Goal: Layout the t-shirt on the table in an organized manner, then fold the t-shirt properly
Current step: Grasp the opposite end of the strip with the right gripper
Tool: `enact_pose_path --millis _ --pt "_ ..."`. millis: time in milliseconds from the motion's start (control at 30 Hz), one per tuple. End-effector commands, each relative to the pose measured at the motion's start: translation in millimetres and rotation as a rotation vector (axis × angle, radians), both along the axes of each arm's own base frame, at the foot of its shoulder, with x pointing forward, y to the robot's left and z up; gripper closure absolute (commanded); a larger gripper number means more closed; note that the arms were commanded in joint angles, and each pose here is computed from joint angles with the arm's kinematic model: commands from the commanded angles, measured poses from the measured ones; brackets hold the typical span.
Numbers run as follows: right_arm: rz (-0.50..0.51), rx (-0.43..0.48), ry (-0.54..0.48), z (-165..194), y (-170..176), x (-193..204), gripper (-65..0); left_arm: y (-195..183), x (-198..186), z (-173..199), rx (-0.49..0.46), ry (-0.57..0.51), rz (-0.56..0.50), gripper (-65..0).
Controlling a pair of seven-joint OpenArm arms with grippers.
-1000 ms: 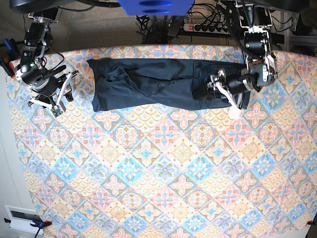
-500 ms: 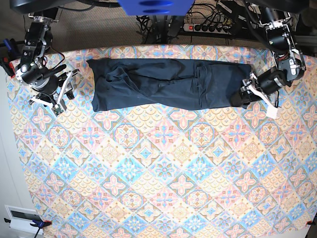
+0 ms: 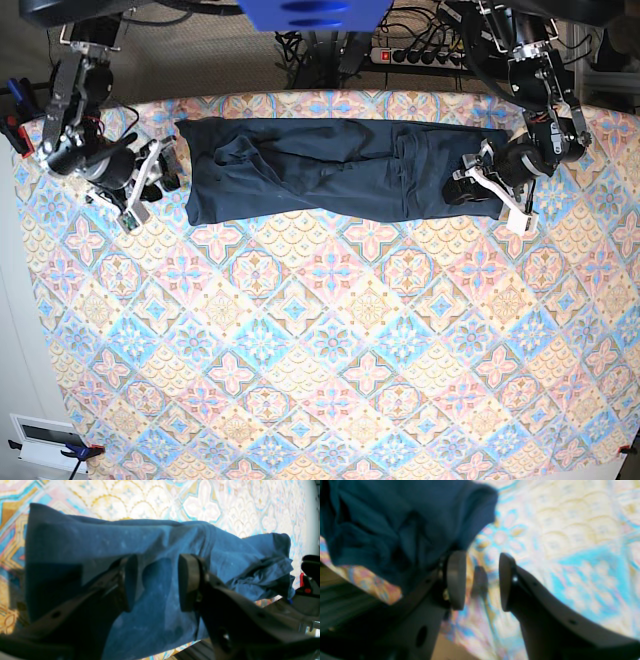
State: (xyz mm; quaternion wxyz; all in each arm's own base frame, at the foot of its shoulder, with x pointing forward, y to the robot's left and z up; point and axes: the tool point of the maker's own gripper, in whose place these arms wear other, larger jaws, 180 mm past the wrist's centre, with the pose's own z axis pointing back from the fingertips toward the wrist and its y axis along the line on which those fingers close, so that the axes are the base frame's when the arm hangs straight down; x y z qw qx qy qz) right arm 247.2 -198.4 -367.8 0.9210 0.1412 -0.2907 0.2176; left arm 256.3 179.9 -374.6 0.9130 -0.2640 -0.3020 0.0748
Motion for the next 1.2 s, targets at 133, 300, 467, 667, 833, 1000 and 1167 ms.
enact_pose_path --millis 133,300,467,667,833,1000,1167 --pt "-0.017 0.118 -0.017 7 4 12 -20.7 3 6 10 0.003 -0.040 0.002 -24.4" --pt "-0.024 0.165 -0.001 4 8 12 -21.3 3 5 9 0.003 -0.038 0.002 -24.4" --pt "-0.020 0.218 0.014 2 15 10 -34.7 3 5 9 0.003 -0.038 0.002 -24.4" --pt "0.005 0.240 0.084 -17 28 0 -35.6 3 6 10 0.003 -0.040 0.002 -24.4" --pt "-0.021 0.274 0.168 -41 30 -11 -35.2 3 6 10 0.001 -0.040 0.002 -24.4" --pt "-0.022 0.312 0.164 -41 43 -3 -35.2 4 6 10 0.003 -0.041 0.003 -24.4" --pt "0.017 0.349 0.188 -46 69 -9 -35.1 4 6 10 0.003 -0.041 0.003 -24.4"
